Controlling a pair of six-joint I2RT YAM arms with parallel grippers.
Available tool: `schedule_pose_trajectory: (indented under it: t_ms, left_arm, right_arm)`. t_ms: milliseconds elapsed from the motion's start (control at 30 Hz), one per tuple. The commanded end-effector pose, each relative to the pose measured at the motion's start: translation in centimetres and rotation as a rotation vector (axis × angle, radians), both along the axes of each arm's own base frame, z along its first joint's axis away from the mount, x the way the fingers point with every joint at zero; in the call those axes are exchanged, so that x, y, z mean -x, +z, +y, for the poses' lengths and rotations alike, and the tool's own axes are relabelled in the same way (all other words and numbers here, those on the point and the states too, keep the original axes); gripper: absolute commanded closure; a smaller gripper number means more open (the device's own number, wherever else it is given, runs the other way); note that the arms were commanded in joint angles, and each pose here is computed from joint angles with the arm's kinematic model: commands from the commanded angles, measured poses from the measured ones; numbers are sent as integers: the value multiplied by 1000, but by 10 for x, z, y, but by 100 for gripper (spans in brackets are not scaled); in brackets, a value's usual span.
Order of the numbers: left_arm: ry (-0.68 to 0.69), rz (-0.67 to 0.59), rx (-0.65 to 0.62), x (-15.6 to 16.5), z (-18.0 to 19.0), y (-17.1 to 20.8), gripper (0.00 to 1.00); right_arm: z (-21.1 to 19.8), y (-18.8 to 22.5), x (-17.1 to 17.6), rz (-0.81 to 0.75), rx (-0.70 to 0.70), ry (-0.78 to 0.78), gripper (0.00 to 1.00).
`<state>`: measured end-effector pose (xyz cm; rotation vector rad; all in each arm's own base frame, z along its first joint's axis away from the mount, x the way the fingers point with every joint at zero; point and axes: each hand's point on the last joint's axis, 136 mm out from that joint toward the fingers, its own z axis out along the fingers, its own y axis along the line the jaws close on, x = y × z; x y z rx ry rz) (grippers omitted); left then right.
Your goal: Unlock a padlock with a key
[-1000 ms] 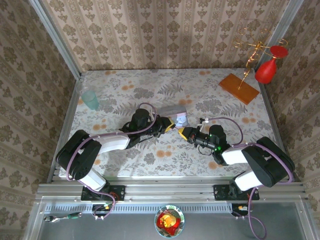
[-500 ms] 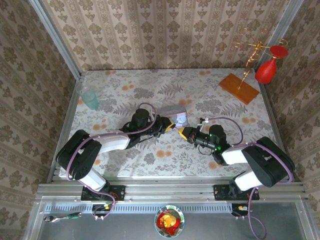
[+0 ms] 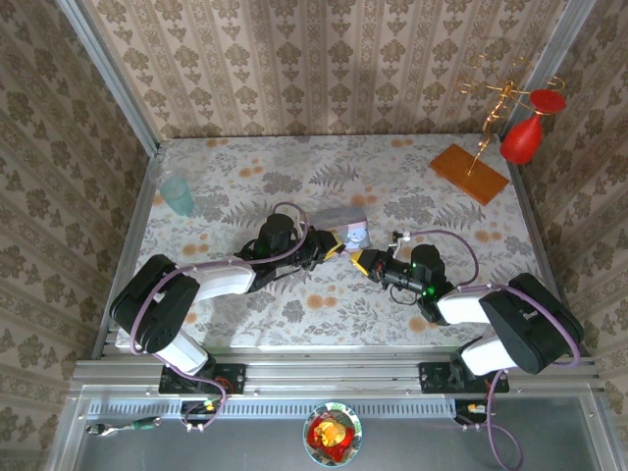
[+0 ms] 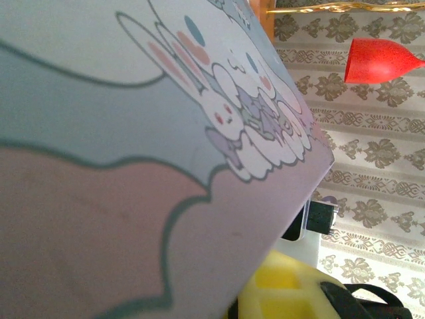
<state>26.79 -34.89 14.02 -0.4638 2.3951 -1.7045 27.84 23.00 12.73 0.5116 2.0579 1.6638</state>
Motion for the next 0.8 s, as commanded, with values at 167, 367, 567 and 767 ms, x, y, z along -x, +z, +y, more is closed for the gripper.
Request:
schedule_pose_trajectory:
  t_ms: [167, 367, 567, 767]
  left_arm:
    - [-69, -78, 59, 8, -15, 27, 100]
    - [-97, -89, 65, 16, -21, 35, 100]
    - [-112, -114, 101, 19, -26, 46, 100]
    - [-121, -126, 127, 21, -30, 51, 100]
  right_arm:
    - [8, 26, -2, -79, -32, 42, 100]
    - [3, 27, -7, -62, -41, 61, 100]
    - [3, 32, -11, -49, -86, 75, 100]
    - [4, 35, -14, -27, -118, 74, 100]
